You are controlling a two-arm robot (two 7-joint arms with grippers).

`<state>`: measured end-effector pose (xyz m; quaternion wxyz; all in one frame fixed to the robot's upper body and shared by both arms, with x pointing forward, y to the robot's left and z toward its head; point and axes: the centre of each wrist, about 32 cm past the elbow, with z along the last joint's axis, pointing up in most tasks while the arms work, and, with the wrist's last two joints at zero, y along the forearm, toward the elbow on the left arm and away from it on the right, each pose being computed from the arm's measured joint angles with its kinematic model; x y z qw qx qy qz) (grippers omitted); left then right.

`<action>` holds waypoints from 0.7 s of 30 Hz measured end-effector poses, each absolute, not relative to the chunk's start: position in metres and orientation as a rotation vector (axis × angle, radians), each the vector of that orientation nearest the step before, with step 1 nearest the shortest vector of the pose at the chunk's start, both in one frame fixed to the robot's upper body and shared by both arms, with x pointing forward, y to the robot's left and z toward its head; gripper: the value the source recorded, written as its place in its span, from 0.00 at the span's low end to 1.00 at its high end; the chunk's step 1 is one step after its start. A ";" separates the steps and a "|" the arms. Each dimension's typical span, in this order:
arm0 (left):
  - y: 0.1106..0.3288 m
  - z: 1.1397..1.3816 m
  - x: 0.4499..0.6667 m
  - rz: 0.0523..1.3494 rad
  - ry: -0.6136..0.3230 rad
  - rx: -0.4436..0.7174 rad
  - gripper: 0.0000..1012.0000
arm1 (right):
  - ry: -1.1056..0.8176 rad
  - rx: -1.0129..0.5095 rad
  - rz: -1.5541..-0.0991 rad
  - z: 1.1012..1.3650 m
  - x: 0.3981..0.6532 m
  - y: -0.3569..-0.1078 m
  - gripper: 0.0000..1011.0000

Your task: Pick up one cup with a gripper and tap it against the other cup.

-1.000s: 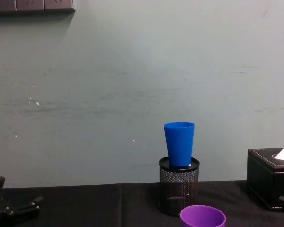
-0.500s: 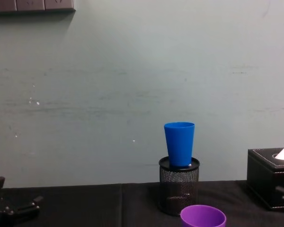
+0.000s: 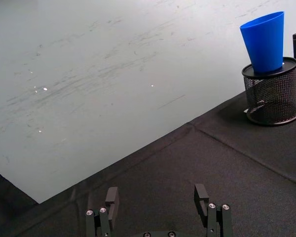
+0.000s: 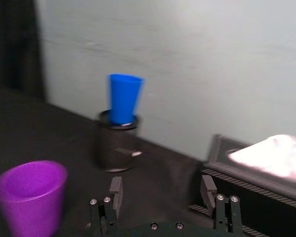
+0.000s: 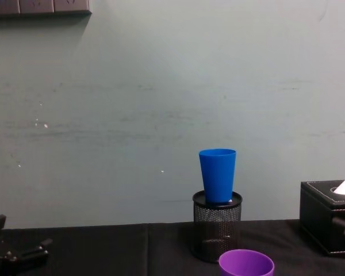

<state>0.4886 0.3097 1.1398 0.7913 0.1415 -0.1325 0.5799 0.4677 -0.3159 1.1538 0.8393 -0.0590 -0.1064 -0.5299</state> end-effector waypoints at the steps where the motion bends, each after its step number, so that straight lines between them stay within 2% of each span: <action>1: 0.310 1.140 0.489 1.248 -0.285 0.305 0.99 | -0.225 -0.125 -1.120 1.154 0.468 -0.316 0.99; 9: 0.310 1.140 0.489 1.248 -0.285 0.304 0.99 | -0.101 -0.105 -0.889 1.128 0.451 -0.305 0.99; 21: 0.310 1.140 0.489 1.248 -0.285 0.304 0.99 | -0.074 -0.113 -0.797 1.113 0.467 -0.275 0.99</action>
